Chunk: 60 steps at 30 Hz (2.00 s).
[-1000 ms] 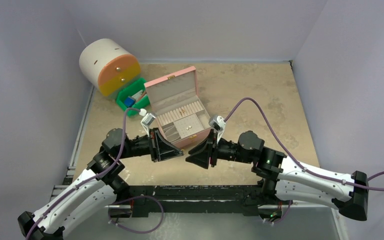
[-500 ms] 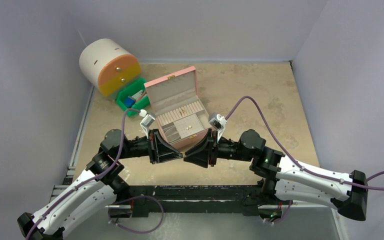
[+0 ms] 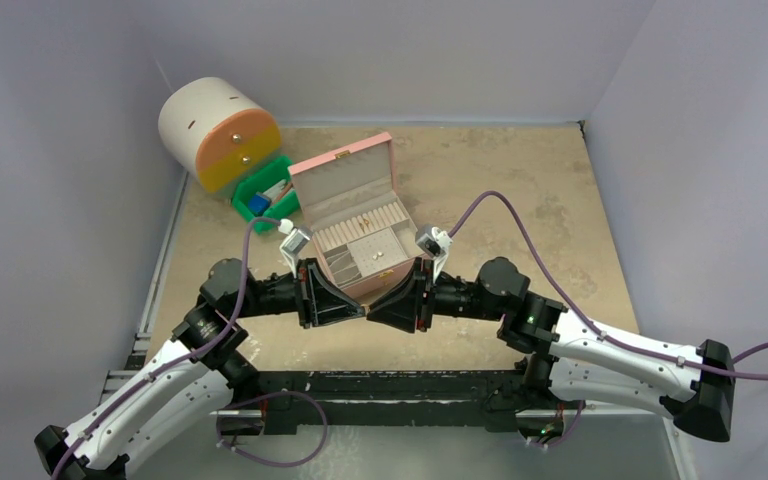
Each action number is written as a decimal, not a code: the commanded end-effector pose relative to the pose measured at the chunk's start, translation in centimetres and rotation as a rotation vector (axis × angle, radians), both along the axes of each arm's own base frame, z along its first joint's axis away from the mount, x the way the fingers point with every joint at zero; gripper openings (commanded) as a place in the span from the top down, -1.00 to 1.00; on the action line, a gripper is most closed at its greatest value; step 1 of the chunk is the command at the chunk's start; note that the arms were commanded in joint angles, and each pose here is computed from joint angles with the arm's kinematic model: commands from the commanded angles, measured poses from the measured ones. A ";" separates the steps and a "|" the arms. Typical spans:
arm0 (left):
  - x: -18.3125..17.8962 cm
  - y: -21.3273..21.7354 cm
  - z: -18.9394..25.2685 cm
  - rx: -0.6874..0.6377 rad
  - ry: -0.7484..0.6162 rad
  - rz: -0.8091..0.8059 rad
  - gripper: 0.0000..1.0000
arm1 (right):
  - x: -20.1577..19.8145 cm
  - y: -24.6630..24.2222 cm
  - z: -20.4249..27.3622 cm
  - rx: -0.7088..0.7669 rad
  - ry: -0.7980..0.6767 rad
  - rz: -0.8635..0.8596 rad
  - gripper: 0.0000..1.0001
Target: Organize the mixed jewelry
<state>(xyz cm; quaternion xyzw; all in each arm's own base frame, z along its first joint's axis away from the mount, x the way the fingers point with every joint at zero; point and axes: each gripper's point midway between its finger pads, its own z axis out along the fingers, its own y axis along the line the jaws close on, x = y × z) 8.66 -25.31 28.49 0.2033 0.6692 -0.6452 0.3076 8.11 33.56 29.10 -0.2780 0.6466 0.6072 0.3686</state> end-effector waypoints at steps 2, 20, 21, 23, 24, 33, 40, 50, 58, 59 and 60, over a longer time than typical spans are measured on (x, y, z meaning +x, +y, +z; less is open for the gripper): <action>-0.3 0.2 2.8 -0.058 -0.107 -0.010 1.00 | -0.1 0.1 1.9 0.070 -0.022 0.011 0.51; -0.5 0.4 2.6 -0.064 -0.105 -0.011 1.00 | 0.0 0.6 1.6 0.079 -0.011 0.026 0.90; -0.6 0.4 2.6 -0.064 -0.106 -0.014 1.00 | 0.0 0.6 1.6 0.080 -0.012 0.027 0.99; -0.5 0.4 2.6 -0.064 -0.106 -0.011 1.00 | 0.0 0.5 1.6 0.081 -0.011 0.028 1.00; -0.6 0.4 2.5 -0.064 -0.106 -0.011 1.00 | -0.1 0.5 1.4 0.079 -0.008 0.030 1.00; -0.2 0.5 2.6 -0.051 -0.108 0.013 0.88 | 0.1 0.3 1.3 0.075 -0.009 0.016 1.00; 1.5 1.3 1.2 0.069 -0.127 0.123 0.17 | 1.8 -0.2 -0.2 -0.026 -0.004 -0.090 1.00; 3.4 3.5 0.7 0.209 -0.196 0.286 0.15 | 5.8 -1.7 -3.1 -0.230 0.005 -0.315 1.00; 5.9 6.2 0.3 0.279 -0.216 0.498 0.20 | 12.1 -3.7 -5.7 -0.483 -0.019 -0.527 1.00; 6.0 6.5 0.6 0.275 -0.222 0.515 0.20 | 12.9 -4.0 -6.0 -0.521 -0.031 -0.553 1.00; 6.1 6.8 0.8 0.271 -0.228 0.535 0.20 | 13.7 -4.3 -6.2 -0.558 -0.046 -0.575 1.00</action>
